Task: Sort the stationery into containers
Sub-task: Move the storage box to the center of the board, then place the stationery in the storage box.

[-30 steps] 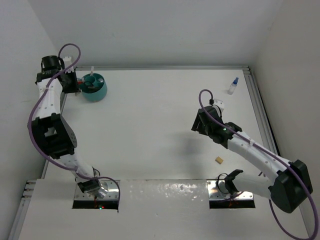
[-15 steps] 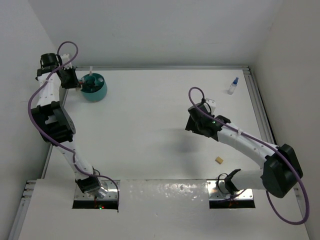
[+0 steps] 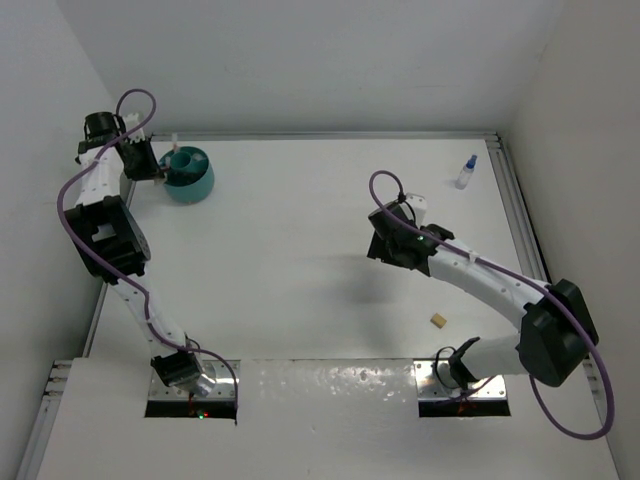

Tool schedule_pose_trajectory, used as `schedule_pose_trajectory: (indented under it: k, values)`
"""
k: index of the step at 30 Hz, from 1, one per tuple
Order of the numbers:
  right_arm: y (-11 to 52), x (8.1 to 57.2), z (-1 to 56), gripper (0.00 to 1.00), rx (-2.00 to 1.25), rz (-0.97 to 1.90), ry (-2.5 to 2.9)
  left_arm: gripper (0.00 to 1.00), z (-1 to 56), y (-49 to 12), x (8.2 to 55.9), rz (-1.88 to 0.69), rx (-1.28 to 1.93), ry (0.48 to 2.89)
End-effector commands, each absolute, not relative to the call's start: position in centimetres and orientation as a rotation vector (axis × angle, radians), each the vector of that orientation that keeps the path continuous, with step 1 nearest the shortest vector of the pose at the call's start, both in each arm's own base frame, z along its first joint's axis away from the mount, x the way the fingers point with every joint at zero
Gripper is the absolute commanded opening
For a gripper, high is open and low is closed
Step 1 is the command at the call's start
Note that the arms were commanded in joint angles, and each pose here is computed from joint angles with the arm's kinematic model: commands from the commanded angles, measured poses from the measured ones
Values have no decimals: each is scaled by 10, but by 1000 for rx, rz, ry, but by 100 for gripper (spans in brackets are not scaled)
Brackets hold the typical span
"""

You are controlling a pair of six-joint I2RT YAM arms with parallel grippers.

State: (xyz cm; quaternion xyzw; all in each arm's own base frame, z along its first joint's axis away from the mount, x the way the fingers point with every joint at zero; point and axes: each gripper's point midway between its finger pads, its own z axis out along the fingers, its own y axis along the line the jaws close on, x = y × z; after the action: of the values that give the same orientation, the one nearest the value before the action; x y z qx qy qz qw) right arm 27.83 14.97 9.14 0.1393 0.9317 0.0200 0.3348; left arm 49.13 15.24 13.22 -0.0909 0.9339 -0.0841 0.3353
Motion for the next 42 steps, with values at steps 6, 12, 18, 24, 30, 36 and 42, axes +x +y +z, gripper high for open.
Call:
schedule_pose_trajectory:
  k: [6, 12, 18, 24, 30, 36, 42]
  values:
    - [157, 287, 103, 59, 356, 51, 2401, 0, 150, 144, 515, -221, -232, 2344]
    - [154, 286, 104, 60, 355, 38, 2396, 0, 140, 134, 514, -230, -217, 2372]
    - [154, 287, 103, 60, 358, 38, 2397, 0, 133, 132, 508, -235, -217, 2396]
    - [155, 286, 104, 60, 353, 41, 2402, 0, 126, 131, 508, -231, -222, 2415]
    - [154, 286, 105, 60, 354, 35, 2398, 11, 123, 129, 508, -236, -225, 2424]
    - [156, 287, 108, 60, 348, 40, 2395, 19, 121, 130, 509, -233, -233, 2424]
    - [157, 286, 107, 60, 342, 36, 2400, 27, 124, 129, 514, -235, -235, 2416]
